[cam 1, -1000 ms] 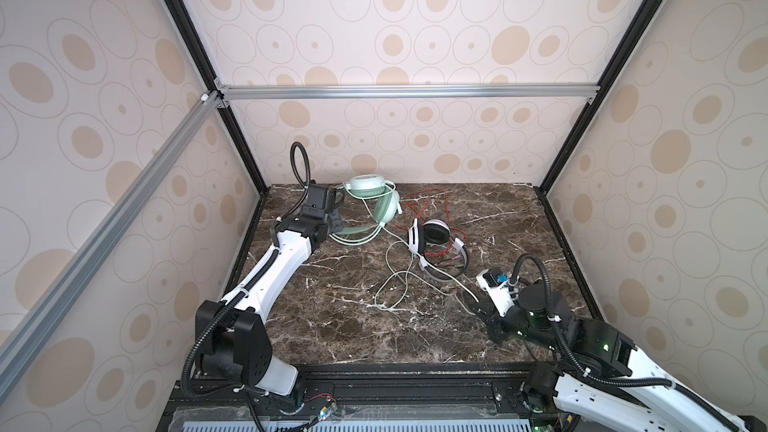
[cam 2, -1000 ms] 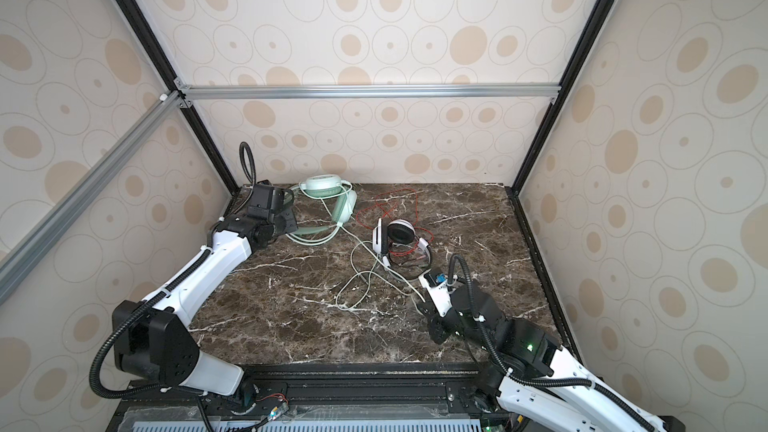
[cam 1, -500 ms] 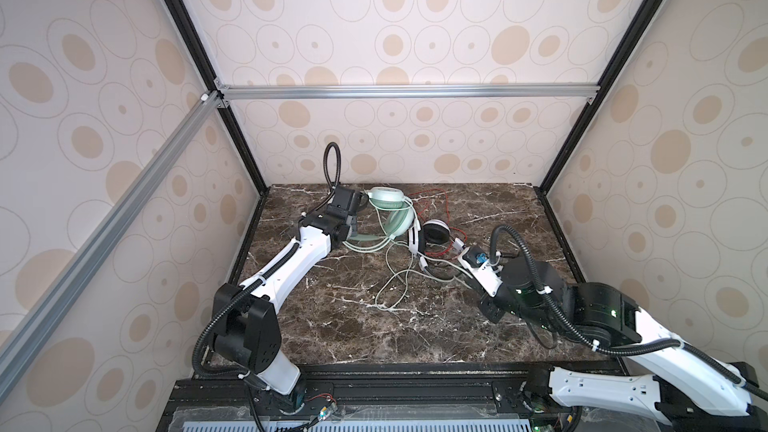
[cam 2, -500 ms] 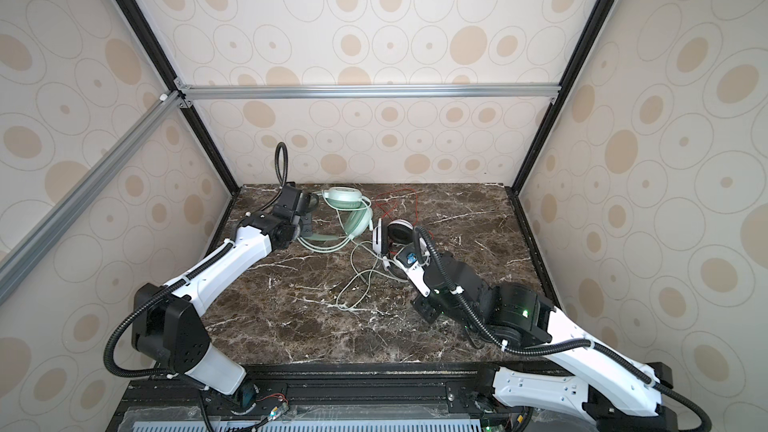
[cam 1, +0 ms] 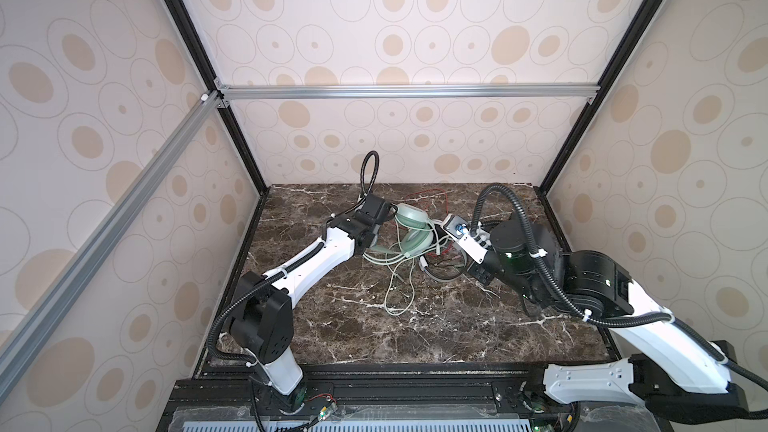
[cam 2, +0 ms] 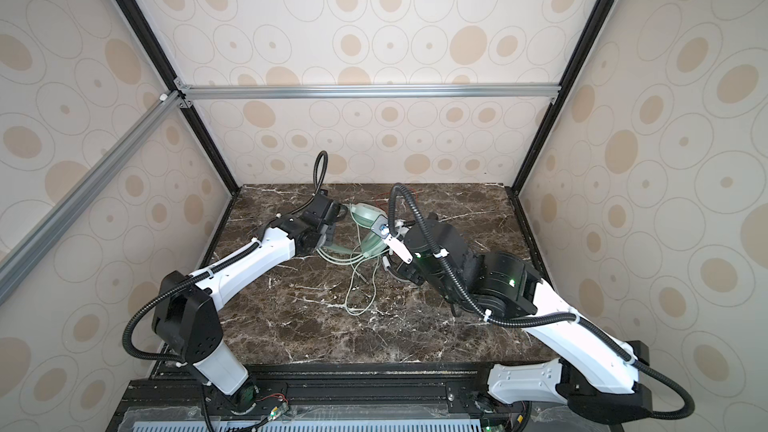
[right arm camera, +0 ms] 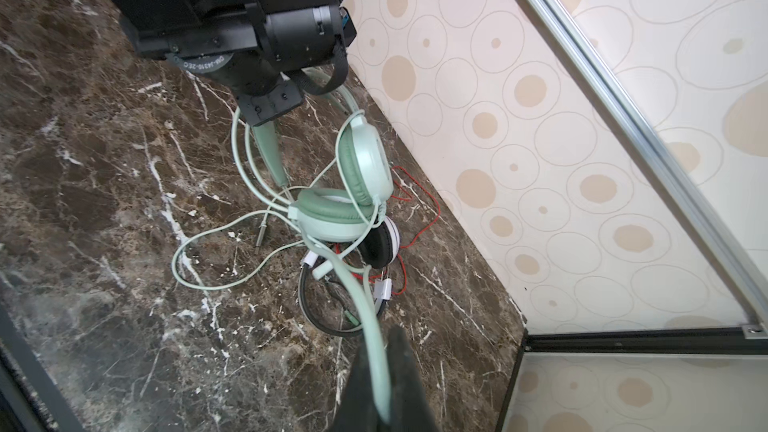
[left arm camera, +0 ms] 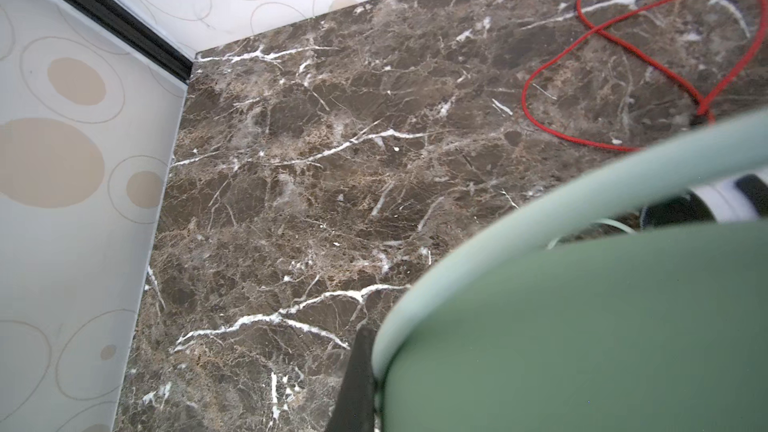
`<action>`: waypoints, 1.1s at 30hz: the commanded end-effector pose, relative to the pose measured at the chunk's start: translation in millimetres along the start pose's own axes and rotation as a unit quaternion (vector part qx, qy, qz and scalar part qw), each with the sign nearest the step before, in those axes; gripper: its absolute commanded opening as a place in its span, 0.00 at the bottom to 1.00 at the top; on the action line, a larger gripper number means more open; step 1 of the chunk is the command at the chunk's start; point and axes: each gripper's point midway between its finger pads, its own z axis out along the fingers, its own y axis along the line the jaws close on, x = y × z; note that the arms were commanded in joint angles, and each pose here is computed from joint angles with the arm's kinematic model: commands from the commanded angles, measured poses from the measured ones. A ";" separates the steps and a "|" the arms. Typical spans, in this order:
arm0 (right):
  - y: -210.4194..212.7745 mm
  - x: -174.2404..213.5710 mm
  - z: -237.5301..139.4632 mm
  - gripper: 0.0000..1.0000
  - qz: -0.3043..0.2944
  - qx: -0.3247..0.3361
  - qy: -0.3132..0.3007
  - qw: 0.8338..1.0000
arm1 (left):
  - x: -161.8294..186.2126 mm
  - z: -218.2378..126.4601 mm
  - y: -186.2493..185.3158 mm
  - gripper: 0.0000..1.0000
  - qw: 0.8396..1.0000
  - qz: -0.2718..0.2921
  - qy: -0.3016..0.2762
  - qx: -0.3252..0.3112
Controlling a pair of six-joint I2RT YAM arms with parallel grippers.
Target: Wrap the headphones
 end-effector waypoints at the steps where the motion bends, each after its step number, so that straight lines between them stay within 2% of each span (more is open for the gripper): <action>1: -31.7 -20.5 -1.1 0.00 -0.021 0.060 -0.017 0.998 | -22.1 -10.6 -7.9 0.00 1.000 0.004 -0.024 0.020; 5: -50.7 -20.2 11.8 0.00 -0.027 0.086 0.004 0.996 | -22.0 -15.5 -20.4 0.00 0.998 0.025 -0.023 0.049; 10: -58.4 -19.1 19.3 0.00 -0.025 0.091 0.017 0.995 | -25.6 -20.1 -12.3 0.00 0.999 0.022 -0.032 0.034; 16: -53.4 -17.0 20.7 0.00 -0.014 0.074 0.022 0.997 | -37.2 -32.1 25.2 0.00 0.997 -0.020 -0.061 -0.053; 21: -48.7 -17.3 24.3 0.00 -0.014 0.065 0.024 0.998 | -45.4 -49.6 38.8 0.00 0.994 -0.027 -0.084 -0.070; 24: -51.9 -18.9 25.9 0.00 -0.024 0.072 0.029 0.997 | -51.8 -71.6 46.8 0.00 0.989 -0.019 -0.104 -0.106; 29: -56.3 -26.3 25.5 0.00 -0.038 0.079 0.022 0.996 | -54.6 -107.4 40.3 0.00 0.979 0.027 -0.135 -0.152; 33: -57.2 -29.7 26.0 0.00 -0.044 0.080 0.018 0.996 | -48.8 -120.2 41.7 0.00 0.972 0.045 -0.138 -0.184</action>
